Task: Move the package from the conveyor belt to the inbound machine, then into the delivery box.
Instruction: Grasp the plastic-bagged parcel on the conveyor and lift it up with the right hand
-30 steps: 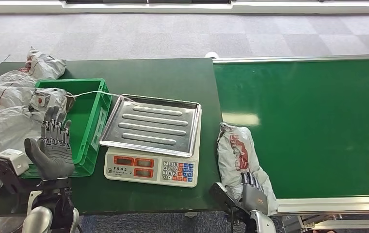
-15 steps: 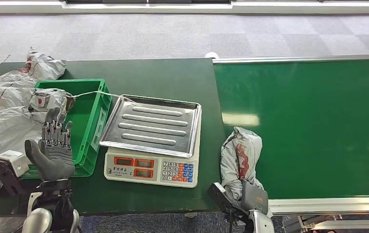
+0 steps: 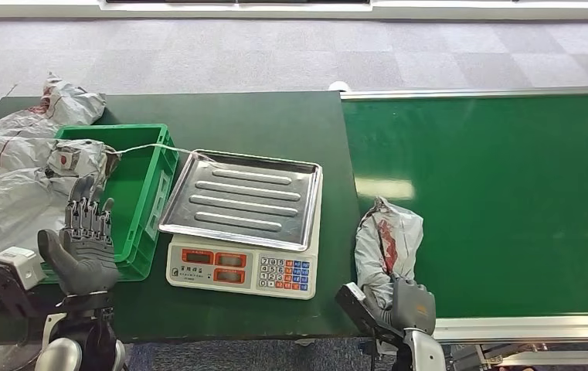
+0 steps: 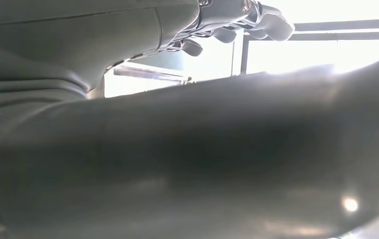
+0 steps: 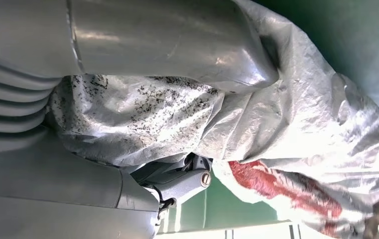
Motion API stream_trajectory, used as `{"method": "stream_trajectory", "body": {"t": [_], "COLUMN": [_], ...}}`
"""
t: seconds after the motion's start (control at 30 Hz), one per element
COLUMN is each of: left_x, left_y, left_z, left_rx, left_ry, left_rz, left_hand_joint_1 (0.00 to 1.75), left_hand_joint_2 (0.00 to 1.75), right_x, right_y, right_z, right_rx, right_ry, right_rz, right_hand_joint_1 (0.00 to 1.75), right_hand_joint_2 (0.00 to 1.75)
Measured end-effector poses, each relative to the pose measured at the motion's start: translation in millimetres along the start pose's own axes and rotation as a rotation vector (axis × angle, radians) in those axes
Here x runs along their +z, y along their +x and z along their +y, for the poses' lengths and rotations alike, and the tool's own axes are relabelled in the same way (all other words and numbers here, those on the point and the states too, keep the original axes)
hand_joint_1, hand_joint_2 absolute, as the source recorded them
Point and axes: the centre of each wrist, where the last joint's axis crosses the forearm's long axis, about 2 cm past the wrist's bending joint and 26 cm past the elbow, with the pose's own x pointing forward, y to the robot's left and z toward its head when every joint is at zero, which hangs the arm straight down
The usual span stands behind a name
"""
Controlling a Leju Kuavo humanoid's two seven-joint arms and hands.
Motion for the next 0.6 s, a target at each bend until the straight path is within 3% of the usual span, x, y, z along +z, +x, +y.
{"method": "stream_trajectory", "body": {"t": [0.17, 0.33, 0.43, 0.6], "left_x": [0.9, 3.4, 3.6, -4.5], "left_y": [-0.3, -0.5, -1.5, -4.5], "left_z": [0.1, -0.3, -2.4, -10.2], "left_rx": [0.0, 0.003, 0.01, 0.028], "left_ry": [0.001, 0.001, -0.011, -0.046], "left_rz": [0.001, -0.016, -0.024, -0.034], "left_hand_joint_1": [0.0, 0.0, 0.0, 0.0], "left_hand_joint_2": [0.0, 0.0, 0.0, 0.0], "right_x": [-1.1, -12.2, -42.5, -102.0], "right_y": [-0.9, 3.3, 13.0, 49.6], "right_z": [-3.7, -26.3, -68.4, -167.7], "right_rx": [0.002, 0.065, 0.151, 0.247], "right_ry": [-0.027, -0.211, -0.381, -0.655], "right_rz": [-0.004, -0.106, -0.208, -0.366], "right_hand_joint_1": [1.75, 1.75, 1.75, 1.75], "right_hand_joint_2": [1.75, 1.75, 1.75, 1.75]}}
